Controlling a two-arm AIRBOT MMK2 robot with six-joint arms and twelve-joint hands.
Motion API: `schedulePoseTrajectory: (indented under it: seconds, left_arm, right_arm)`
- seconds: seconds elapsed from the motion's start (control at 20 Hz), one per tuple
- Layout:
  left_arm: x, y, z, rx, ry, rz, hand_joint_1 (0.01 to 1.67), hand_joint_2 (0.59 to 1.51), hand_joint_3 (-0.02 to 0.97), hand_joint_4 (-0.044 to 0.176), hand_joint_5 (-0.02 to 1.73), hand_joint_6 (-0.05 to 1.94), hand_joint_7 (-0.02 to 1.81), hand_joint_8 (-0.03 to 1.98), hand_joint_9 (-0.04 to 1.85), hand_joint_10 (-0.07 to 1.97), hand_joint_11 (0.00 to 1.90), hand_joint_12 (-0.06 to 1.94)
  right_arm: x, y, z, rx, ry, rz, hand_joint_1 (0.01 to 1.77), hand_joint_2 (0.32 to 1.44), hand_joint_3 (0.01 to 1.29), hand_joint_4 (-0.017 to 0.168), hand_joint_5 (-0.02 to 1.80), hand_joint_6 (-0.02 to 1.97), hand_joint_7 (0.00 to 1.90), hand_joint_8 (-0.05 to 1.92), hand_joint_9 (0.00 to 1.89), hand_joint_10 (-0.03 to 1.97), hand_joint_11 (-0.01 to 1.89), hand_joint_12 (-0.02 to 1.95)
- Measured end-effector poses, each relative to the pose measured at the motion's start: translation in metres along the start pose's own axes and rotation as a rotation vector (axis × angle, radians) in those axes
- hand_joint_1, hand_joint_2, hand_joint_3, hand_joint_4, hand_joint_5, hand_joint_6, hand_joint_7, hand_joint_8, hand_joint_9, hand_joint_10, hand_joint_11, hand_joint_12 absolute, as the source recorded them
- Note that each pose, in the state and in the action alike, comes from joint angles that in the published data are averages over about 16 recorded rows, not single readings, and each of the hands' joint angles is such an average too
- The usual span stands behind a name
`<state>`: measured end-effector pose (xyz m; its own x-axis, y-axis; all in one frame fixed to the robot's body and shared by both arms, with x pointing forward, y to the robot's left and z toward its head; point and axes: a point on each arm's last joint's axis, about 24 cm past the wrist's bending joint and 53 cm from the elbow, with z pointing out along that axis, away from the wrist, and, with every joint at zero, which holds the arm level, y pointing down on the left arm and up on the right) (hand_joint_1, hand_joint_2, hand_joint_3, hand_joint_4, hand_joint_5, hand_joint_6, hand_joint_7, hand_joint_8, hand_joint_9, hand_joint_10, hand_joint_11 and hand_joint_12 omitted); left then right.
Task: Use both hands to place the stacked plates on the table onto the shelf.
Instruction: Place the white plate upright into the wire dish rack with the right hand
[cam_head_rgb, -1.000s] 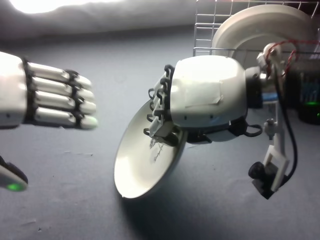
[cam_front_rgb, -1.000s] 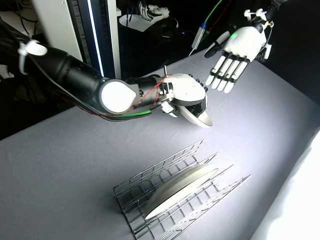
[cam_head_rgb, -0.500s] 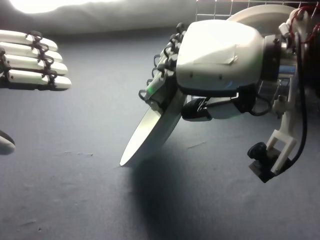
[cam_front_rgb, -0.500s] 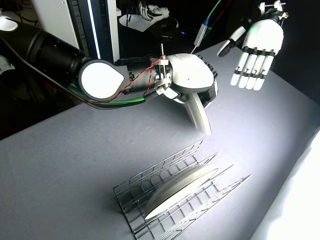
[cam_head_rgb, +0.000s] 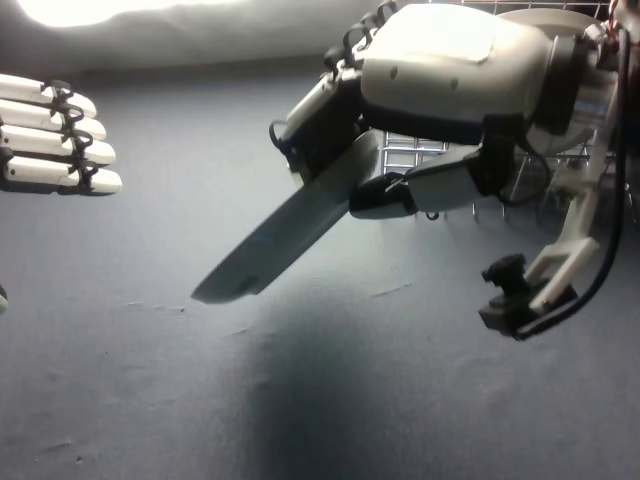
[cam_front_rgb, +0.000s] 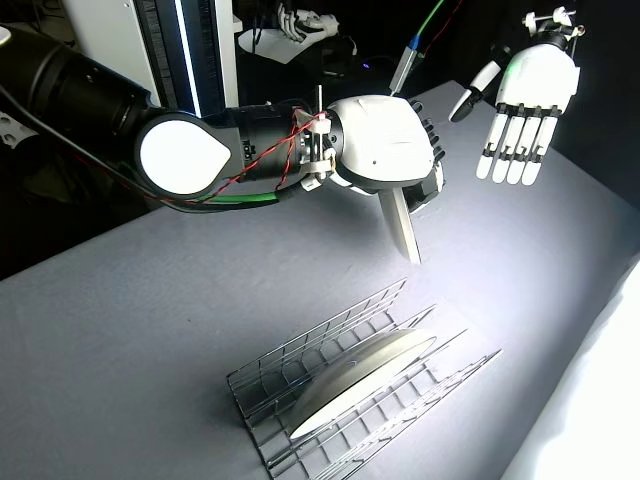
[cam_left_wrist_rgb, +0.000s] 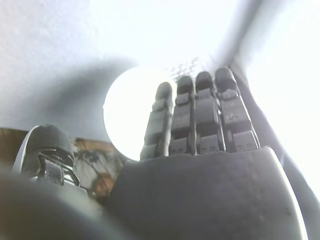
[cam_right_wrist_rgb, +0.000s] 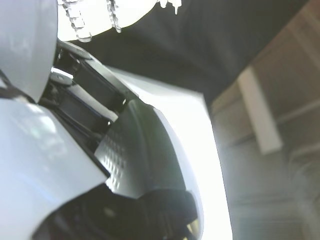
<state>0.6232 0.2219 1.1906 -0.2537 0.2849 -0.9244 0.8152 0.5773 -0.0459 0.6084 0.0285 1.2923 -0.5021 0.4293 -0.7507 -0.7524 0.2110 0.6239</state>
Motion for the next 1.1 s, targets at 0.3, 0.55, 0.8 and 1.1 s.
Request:
schedulePoseTrajectory:
  seconds: [0.3, 0.55, 0.8, 1.1]
  left_arm:
    - [0.000, 0.005, -0.001, -0.016, 0.010, 0.031, 0.02, 1.099, 0.016, 0.007, 0.11, 0.01, 0.10, 0.00, 0.08, 0.01, 0.02, 0.17]
    - [0.001, 0.009, -0.002, -0.025, 0.017, 0.043, 0.02, 1.098, 0.016, 0.008, 0.11, 0.01, 0.10, 0.00, 0.08, 0.01, 0.02, 0.15]
    - [0.003, 0.012, -0.003, -0.031, 0.026, 0.049, 0.02, 1.098, 0.016, 0.008, 0.10, 0.01, 0.10, 0.00, 0.07, 0.01, 0.02, 0.14]
    - [0.003, 0.015, -0.003, -0.034, 0.031, 0.053, 0.02, 1.098, 0.016, 0.008, 0.10, 0.01, 0.10, 0.00, 0.07, 0.01, 0.02, 0.15]
  right_arm:
    - [-0.025, -0.014, -0.002, 0.085, -0.094, 0.213, 1.38, 1.02, 0.01, -0.006, 0.87, 1.01, 1.07, 0.78, 1.00, 1.04, 0.91, 0.98]
    - [-0.042, -0.027, -0.004, 0.149, -0.167, 0.404, 1.39, 1.02, 0.01, -0.008, 0.88, 0.98, 1.08, 0.76, 1.01, 1.01, 0.92, 0.97]
    - [-0.053, -0.038, -0.008, 0.194, -0.225, 0.579, 1.40, 1.03, 0.01, -0.008, 0.88, 0.96, 1.08, 0.76, 1.01, 1.01, 0.92, 0.96]
    - [-0.068, -0.044, -0.013, 0.210, -0.291, 0.727, 1.40, 1.03, 0.01, -0.008, 0.88, 0.96, 1.07, 0.76, 1.01, 1.02, 0.91, 0.96]
